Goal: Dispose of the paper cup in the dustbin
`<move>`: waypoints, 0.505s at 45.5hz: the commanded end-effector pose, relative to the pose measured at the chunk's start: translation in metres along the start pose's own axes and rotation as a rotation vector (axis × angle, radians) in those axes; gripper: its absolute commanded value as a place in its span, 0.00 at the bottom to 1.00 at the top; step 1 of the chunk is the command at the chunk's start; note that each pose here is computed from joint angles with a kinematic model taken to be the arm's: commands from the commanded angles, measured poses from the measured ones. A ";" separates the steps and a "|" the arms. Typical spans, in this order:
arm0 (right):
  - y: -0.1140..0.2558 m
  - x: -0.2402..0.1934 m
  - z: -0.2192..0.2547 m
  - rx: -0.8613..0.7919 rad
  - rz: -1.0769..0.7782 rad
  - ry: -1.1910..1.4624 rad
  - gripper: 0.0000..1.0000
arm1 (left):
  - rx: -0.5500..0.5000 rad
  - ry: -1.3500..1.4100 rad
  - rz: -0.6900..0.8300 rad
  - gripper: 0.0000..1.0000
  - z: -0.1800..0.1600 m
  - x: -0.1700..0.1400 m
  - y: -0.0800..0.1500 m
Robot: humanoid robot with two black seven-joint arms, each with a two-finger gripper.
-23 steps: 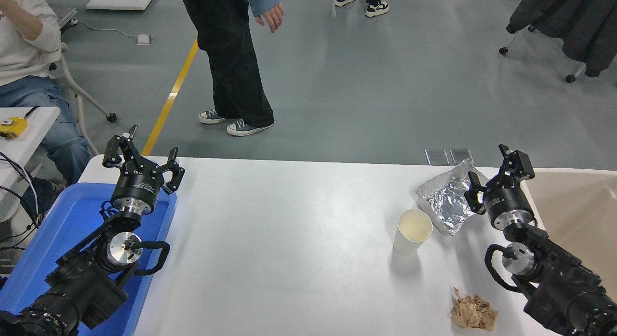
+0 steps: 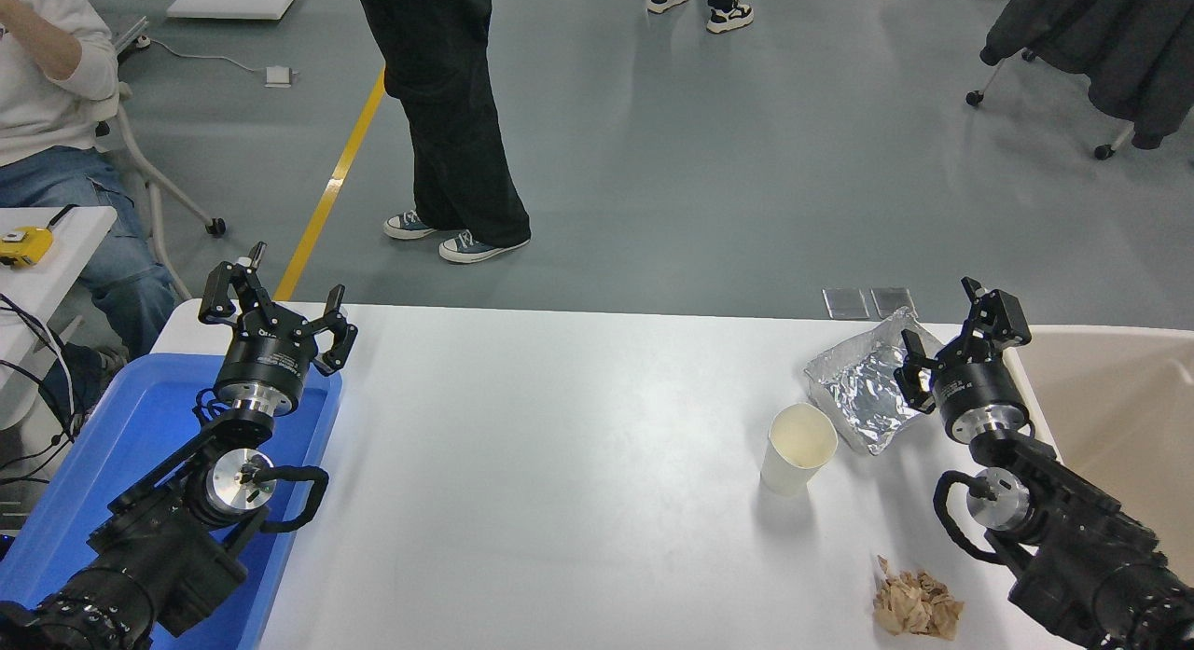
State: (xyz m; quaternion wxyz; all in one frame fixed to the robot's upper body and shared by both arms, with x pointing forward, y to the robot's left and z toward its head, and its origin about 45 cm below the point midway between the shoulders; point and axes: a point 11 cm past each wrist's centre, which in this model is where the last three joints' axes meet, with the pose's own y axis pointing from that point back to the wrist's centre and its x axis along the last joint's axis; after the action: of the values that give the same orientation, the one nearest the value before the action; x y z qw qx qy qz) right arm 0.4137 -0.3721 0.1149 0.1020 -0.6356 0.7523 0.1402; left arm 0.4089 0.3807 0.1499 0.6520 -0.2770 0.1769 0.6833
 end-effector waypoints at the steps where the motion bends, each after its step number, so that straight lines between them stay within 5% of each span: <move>1: -0.001 -0.002 -0.001 0.004 -0.006 -0.003 1.00 | 0.000 0.000 0.000 1.00 0.000 0.000 0.000; 23: -0.004 -0.006 -0.005 0.011 -0.014 -0.006 1.00 | -0.001 0.000 -0.001 1.00 0.000 0.000 0.000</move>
State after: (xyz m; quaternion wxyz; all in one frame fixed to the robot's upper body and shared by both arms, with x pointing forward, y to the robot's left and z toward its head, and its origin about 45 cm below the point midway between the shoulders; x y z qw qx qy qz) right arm 0.4166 -0.3699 0.1184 0.1065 -0.6387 0.7493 0.1387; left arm 0.4091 0.3807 0.1502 0.6520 -0.2774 0.1766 0.6832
